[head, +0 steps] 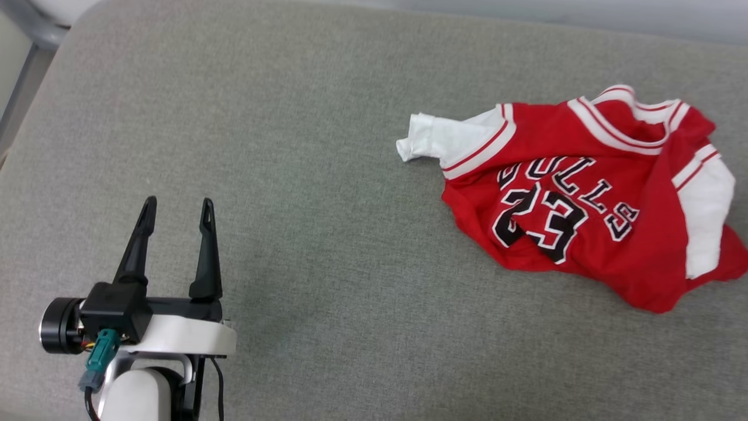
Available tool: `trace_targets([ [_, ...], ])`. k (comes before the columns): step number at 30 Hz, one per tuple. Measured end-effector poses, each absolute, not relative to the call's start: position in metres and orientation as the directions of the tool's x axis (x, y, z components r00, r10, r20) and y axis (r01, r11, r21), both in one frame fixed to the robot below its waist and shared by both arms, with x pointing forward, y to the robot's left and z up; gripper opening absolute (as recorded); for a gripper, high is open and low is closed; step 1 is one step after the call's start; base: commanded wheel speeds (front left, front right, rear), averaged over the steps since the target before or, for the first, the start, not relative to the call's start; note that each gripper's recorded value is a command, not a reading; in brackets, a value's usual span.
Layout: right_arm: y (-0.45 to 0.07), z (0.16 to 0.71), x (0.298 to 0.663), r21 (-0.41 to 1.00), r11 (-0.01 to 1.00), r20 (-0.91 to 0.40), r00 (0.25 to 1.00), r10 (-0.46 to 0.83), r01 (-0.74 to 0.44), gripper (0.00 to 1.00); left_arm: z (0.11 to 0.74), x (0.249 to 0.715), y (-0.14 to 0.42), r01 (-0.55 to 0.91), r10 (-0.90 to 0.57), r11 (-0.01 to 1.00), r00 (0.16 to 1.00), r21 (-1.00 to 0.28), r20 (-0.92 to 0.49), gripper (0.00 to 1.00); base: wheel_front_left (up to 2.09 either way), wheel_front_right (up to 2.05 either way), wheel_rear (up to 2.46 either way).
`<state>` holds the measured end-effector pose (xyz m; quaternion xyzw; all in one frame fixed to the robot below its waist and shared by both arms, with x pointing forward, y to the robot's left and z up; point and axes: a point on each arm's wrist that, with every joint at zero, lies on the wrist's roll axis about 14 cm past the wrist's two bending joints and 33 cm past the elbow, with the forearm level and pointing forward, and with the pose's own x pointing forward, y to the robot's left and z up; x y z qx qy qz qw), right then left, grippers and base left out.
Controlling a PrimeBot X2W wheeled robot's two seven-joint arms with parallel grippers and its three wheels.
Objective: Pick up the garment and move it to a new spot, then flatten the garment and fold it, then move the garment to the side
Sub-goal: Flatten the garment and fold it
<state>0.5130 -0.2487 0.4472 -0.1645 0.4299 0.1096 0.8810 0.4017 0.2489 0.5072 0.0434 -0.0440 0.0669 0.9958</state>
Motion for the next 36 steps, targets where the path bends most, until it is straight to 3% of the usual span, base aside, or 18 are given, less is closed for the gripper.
trace_targets([
  [7, -0.246, 0.400, 0.530, -0.198, 0.920, -0.865, 0.501, -0.002, -0.338, 1.00, 0.492, 0.414, 0.254, -0.149, 0.145, 0.985, 0.988, 0.085, 0.058, 1.00, 0.00, 0.00, 0.00],
  [11, -0.245, 0.364, 0.523, -0.189, 0.915, -0.917, 0.396, -0.035, -0.356, 1.00, 0.483, 0.418, 0.259, -0.162, 0.160, 0.982, 0.987, 0.093, 0.035, 1.00, 0.00, 0.00, 0.00],
  [14, -0.243, 0.354, 0.521, -0.177, 0.915, -0.933, 0.359, -0.038, -0.362, 1.00, 0.479, 0.416, 0.263, -0.174, 0.173, 0.980, 0.985, 0.099, 0.023, 1.00, 0.00, 0.00, 0.00],
  [15, -0.244, 0.354, 0.521, -0.177, 0.915, -0.933, 0.359, -0.038, -0.363, 0.36, 0.479, 0.416, 0.263, -0.175, 0.174, 0.980, 0.984, 0.098, 0.022, 1.00, 0.00, 0.00, 0.00],
  [16, -0.244, 0.355, 0.522, -0.177, 0.916, -0.928, 0.371, -0.033, -0.361, 0.00, 0.479, 0.416, 0.264, -0.176, 0.175, 0.979, 0.984, 0.098, 0.024, 1.00, 0.00, 0.00, 0.00],
  [23, -0.250, 0.381, 0.541, -0.174, 0.938, -0.860, 0.511, 0.003, -0.299, 0.00, 0.482, 0.420, 0.258, -0.160, 0.158, 0.983, 0.987, 0.090, 0.037, 1.00, 0.00, 0.00, 0.00],
  [24, -0.279, 0.403, 0.550, -0.253, 0.933, -0.822, 0.565, -0.069, -0.255, 0.00, 0.484, 0.422, 0.253, -0.146, 0.143, 0.985, 0.989, 0.088, 0.041, 1.00, 0.00, 0.00, 0.00],
  [26, -0.294, 0.411, 0.555, -0.292, 0.928, -0.806, 0.582, -0.109, -0.230, 0.00, 0.483, 0.422, 0.253, -0.144, 0.141, 0.986, 0.989, 0.089, 0.039, 1.00, 0.00, 0.00, 0.00],
  [30, -0.325, 0.414, 0.560, -0.347, 0.924, -0.796, 0.571, -0.199, -0.161, 0.00, 0.480, 0.421, 0.256, -0.149, 0.147, 0.984, 0.989, 0.094, 0.031, 1.00, 0.00, 0.00, 0.00],
  [36, -0.369, 0.384, 0.531, -0.386, 0.920, -0.855, 0.403, -0.327, -0.071, 0.00, 0.477, 0.418, 0.263, -0.169, 0.168, 0.980, 0.986, 0.105, 0.019, 1.00, 0.00, 0.00, 0.00],
])
